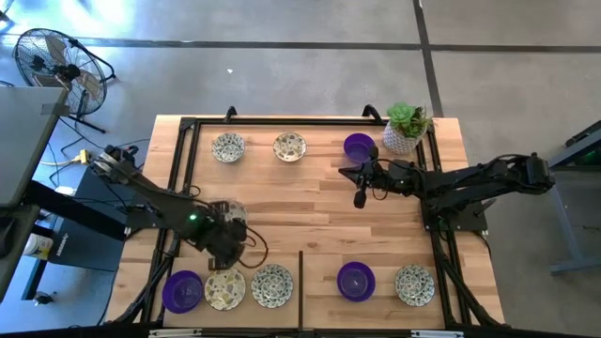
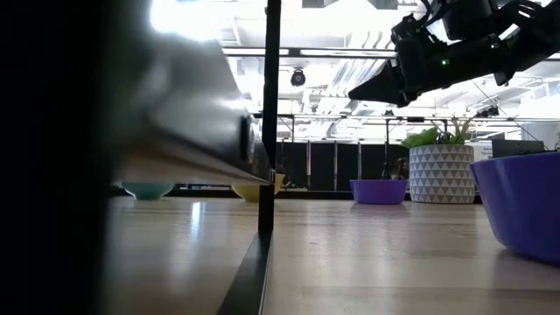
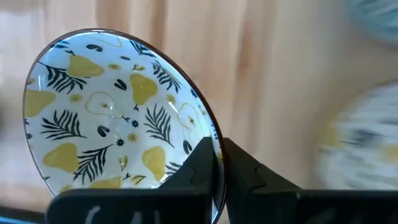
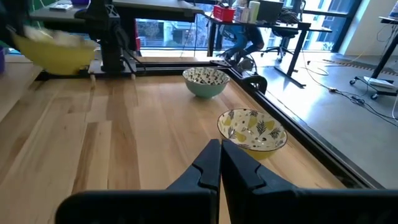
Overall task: Pick & Place Mini bowls
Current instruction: Stack the bottom yellow patterned bowl on top of the other yellow patterned bowl on the shelf
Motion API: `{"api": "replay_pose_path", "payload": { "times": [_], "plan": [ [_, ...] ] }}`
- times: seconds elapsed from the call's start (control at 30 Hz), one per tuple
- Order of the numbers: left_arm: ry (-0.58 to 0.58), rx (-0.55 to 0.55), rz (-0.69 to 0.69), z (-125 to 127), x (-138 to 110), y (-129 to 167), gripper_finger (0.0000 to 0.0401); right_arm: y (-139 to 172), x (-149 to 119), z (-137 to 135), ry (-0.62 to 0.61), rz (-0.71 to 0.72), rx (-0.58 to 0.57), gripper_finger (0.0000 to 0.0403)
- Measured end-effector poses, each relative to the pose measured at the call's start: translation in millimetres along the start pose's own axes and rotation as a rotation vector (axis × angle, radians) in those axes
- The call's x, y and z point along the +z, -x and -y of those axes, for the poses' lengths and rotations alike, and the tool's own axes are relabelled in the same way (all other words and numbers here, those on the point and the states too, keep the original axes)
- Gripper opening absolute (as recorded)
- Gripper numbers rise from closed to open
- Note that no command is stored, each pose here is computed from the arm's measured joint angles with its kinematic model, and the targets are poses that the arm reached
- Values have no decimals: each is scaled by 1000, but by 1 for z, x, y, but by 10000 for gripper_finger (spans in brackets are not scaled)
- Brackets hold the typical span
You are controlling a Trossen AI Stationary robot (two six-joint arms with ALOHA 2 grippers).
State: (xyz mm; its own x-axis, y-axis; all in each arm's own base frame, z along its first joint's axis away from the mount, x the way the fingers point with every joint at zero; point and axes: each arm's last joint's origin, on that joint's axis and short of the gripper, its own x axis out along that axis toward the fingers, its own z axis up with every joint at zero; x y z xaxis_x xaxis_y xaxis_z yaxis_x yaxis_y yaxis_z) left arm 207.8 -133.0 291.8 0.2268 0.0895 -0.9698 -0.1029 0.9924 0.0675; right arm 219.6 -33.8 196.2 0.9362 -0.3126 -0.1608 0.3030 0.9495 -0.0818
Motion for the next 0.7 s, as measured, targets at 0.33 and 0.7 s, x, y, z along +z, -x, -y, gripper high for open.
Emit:
{"api": "replay_pose_path", "payload": {
  "times": [0.33, 0.7],
  "plan": [
    [79, -87, 37, 37, 0, 61, 9, 0, 0, 0, -6, -3, 0, 0],
    [72, -77, -40, 96, -7, 65, 10, 0, -1, 0, -27, -6, 1, 0]
  ]
}}
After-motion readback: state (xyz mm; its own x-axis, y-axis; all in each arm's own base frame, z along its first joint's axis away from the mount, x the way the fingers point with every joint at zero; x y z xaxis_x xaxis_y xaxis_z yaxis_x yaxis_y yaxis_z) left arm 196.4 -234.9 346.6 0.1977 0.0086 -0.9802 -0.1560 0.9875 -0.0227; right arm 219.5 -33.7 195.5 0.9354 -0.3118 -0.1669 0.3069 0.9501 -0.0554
